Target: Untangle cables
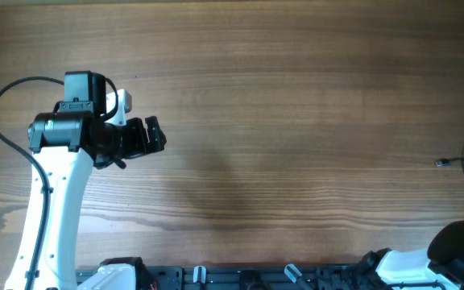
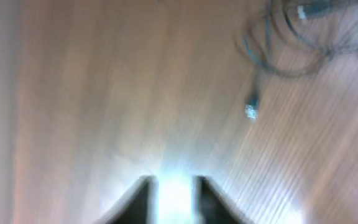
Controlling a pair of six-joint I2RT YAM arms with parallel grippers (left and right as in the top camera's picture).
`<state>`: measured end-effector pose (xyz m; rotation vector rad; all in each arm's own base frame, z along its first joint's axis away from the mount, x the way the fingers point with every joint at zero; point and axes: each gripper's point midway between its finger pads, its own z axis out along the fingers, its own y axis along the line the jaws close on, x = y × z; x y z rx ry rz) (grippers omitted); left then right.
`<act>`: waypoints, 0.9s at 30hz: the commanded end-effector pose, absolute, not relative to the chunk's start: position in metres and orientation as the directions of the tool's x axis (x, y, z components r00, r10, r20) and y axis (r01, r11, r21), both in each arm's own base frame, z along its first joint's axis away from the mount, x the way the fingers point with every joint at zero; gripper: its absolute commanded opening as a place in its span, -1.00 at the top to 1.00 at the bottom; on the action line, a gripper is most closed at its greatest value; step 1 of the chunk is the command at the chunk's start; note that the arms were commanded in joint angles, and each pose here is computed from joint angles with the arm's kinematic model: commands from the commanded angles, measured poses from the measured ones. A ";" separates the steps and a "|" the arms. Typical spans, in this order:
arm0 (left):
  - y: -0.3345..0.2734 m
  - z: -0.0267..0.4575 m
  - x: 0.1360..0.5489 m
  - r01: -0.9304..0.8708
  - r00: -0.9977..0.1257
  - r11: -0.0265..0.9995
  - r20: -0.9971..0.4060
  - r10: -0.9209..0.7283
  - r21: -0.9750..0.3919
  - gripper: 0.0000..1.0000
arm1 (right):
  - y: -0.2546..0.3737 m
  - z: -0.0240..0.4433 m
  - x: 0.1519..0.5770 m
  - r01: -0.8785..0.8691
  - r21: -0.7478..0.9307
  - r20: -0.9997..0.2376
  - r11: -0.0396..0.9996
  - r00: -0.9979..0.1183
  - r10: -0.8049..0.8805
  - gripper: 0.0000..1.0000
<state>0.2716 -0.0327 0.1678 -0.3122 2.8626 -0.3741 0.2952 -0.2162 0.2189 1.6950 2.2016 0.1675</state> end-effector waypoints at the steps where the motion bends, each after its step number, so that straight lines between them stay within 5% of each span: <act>1: -0.033 0.165 0.271 -0.164 -0.954 0.947 -0.199 -0.224 -0.278 -1.00 | -0.222 0.179 0.243 0.996 0.061 -0.181 0.061 -0.049 0.982 0.73; 4: -0.033 0.165 0.271 -0.164 -0.954 0.946 -0.199 -0.223 -0.278 -1.00 | -0.214 0.135 0.199 0.984 -0.077 -0.113 -0.160 0.150 0.982 0.71; 6: -0.033 0.165 0.271 -0.164 -0.954 0.946 -0.199 -0.224 -0.278 -1.00 | -0.202 0.097 0.166 0.930 -0.162 -0.064 -0.329 0.323 0.944 0.92; 13: -0.033 0.165 0.271 -0.164 -0.954 0.946 -0.198 -0.224 -0.279 -1.00 | -0.228 0.054 0.108 0.776 -0.145 -0.056 -0.614 0.614 0.788 0.91; 20: -0.033 0.165 0.271 -0.163 -0.954 0.946 -0.201 -0.224 -0.279 -1.00 | -0.258 0.030 0.100 0.690 -0.015 -0.114 -0.724 0.718 0.687 0.91; 27: -0.033 0.165 0.272 -0.164 -0.954 0.946 -0.200 -0.224 -0.278 -1.00 | -0.317 0.033 0.083 0.574 0.176 -0.346 -0.800 0.797 0.496 0.91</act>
